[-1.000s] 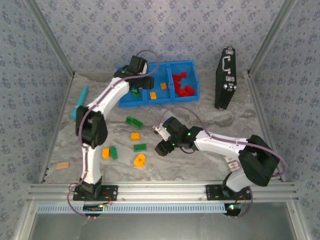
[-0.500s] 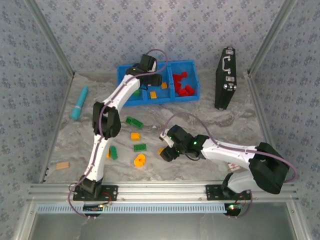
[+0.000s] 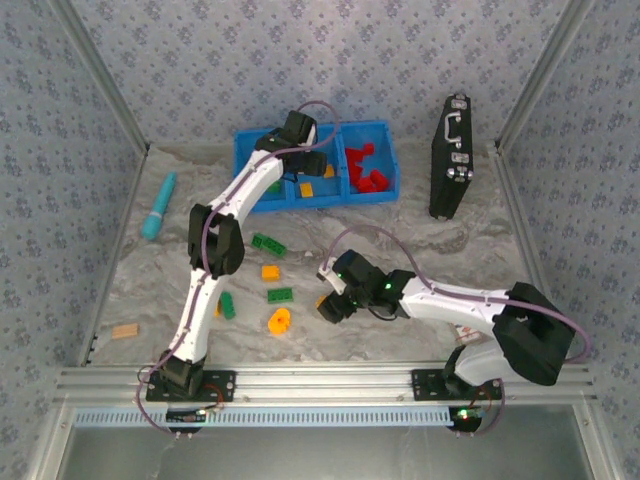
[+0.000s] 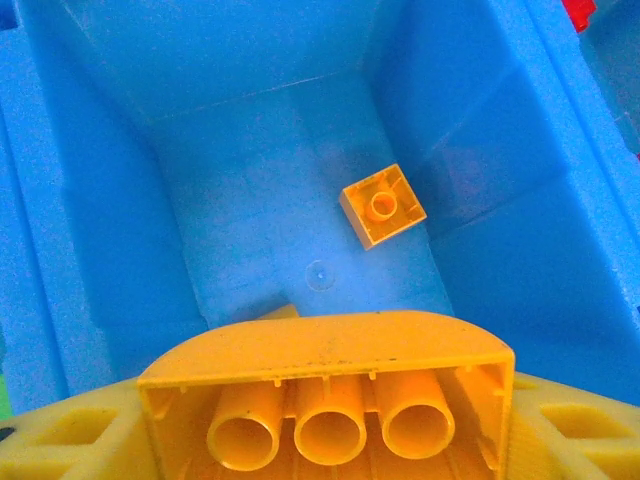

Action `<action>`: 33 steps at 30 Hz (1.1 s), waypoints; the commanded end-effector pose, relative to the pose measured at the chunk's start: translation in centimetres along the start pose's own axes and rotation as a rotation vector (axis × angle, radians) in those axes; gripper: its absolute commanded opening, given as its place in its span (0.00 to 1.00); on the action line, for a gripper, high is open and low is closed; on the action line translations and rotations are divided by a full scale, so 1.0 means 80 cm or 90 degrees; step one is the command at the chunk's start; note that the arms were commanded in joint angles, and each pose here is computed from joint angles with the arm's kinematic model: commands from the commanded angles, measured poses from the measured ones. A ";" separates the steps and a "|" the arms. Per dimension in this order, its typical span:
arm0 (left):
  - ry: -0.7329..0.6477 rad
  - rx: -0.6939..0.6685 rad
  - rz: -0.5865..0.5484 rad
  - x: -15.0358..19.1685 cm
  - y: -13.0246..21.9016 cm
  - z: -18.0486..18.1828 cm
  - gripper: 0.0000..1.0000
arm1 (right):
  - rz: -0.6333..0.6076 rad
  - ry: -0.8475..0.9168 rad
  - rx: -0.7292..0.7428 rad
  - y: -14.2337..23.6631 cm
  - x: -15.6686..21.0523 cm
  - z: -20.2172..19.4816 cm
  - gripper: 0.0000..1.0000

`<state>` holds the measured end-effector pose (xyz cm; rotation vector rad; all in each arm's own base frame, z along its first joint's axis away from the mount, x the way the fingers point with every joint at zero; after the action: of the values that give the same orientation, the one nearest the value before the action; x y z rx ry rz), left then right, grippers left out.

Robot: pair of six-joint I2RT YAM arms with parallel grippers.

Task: Sort the legos into containers by color
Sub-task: Place the lego in the container, then pick up the lego from the bottom-center of the table.

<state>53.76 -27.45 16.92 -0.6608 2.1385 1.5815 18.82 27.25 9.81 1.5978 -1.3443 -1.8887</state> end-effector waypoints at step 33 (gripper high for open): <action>-0.050 0.045 -0.079 0.009 0.244 0.046 0.81 | 0.040 0.055 -0.095 -0.066 -0.004 0.017 0.63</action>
<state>43.09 -20.74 31.30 -0.7022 2.0616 1.4134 19.03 29.95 5.50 1.5182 -1.2131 -1.8138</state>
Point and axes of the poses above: each hand's point on the last joint's axis, 136 mm out from that joint toward the fingers, its own y axis back along the fingers, its own z axis along the line the jaws close on, x = y × z, the point moved 3 cm from there along y, back along the fingers, and after that the axes turned 15 degrees about y, right-handed, at the moved point
